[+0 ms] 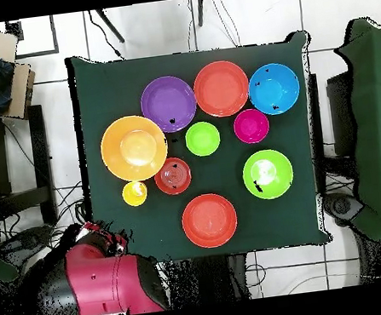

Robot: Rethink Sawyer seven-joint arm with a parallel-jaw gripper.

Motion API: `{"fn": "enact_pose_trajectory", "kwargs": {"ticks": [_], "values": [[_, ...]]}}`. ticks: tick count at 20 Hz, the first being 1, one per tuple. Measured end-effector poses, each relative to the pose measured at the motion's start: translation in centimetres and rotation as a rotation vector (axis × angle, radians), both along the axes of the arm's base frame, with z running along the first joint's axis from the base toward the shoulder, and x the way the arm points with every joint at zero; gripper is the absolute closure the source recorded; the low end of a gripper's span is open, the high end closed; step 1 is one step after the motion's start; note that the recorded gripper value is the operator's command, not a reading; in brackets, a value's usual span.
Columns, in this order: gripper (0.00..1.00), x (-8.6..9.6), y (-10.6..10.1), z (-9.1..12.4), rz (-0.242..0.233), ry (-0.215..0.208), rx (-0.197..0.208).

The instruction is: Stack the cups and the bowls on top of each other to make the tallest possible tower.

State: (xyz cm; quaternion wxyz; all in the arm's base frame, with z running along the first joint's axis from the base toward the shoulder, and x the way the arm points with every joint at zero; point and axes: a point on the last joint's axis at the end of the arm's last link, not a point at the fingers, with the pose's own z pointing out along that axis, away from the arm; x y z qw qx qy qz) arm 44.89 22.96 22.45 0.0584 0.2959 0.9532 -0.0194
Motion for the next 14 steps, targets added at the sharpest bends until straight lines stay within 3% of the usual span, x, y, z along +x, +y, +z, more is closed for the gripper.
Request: {"fn": "enact_pose_trajectory", "kwargs": {"ticks": [8, 14], "values": [[0.00, -0.3, -0.2, 0.7, -0.002, -0.016, -0.011], [0.00, -0.9, 0.4, 2.8, 0.010, -0.059, -0.004]]}}
